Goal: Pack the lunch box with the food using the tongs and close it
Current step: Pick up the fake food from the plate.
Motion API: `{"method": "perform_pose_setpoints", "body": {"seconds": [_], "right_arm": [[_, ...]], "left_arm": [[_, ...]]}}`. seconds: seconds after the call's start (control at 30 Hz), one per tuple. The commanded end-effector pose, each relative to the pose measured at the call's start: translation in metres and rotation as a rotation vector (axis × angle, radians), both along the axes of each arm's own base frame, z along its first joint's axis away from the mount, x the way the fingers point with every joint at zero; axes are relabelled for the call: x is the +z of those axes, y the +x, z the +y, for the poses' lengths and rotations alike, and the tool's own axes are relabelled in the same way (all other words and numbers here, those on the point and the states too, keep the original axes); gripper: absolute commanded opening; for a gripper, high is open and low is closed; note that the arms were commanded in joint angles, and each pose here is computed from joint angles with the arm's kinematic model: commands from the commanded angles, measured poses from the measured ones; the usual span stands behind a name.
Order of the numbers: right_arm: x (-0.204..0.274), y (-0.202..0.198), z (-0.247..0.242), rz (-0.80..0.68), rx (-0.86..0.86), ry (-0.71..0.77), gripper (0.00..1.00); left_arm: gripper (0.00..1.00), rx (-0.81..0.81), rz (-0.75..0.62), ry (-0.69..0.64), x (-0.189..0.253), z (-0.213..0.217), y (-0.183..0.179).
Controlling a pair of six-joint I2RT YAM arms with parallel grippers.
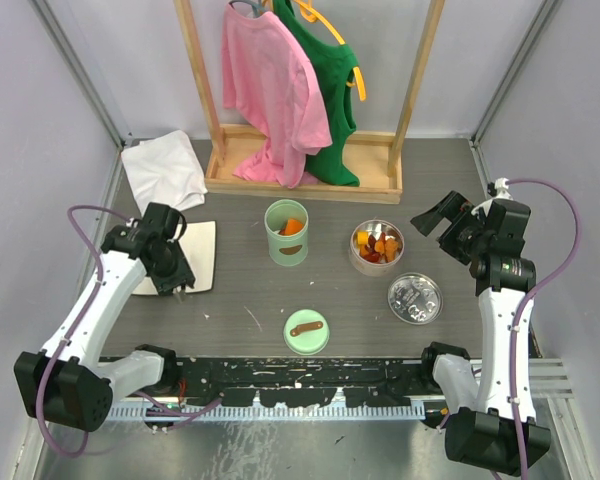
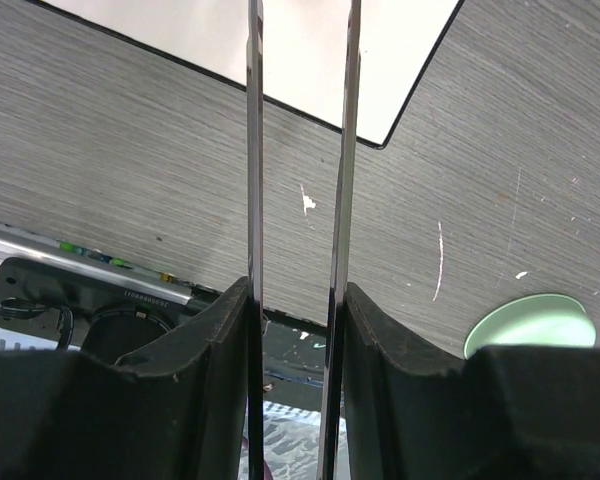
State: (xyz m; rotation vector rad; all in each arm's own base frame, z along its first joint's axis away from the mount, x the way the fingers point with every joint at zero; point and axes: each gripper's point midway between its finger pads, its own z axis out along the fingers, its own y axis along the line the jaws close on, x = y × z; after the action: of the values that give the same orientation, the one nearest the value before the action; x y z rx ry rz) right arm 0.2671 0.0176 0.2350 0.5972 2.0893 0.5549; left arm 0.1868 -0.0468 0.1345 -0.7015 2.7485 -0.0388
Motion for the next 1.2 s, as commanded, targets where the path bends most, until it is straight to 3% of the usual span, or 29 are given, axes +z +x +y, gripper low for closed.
{"method": "perform_pose_setpoints", "body": {"seconds": [0.0, 0.63, 1.17], "right_arm": [[0.01, 0.006, -0.002, -0.055, 0.004, -0.016, 1.0], [0.011, 0.004, -0.002, -0.058, 0.003, -0.021, 1.0], [0.012, 0.004, -0.002, -0.058, -0.001, -0.022, 1.0]], "left_arm": [[0.37, -0.005, -0.028, -0.006, 0.0, 0.0, 0.006], [0.29, -0.042, -0.028, -0.063, 0.0, -0.012, 0.008], [0.22, -0.122, -0.194, -0.31, 0.063, -0.057, 0.026]]}}
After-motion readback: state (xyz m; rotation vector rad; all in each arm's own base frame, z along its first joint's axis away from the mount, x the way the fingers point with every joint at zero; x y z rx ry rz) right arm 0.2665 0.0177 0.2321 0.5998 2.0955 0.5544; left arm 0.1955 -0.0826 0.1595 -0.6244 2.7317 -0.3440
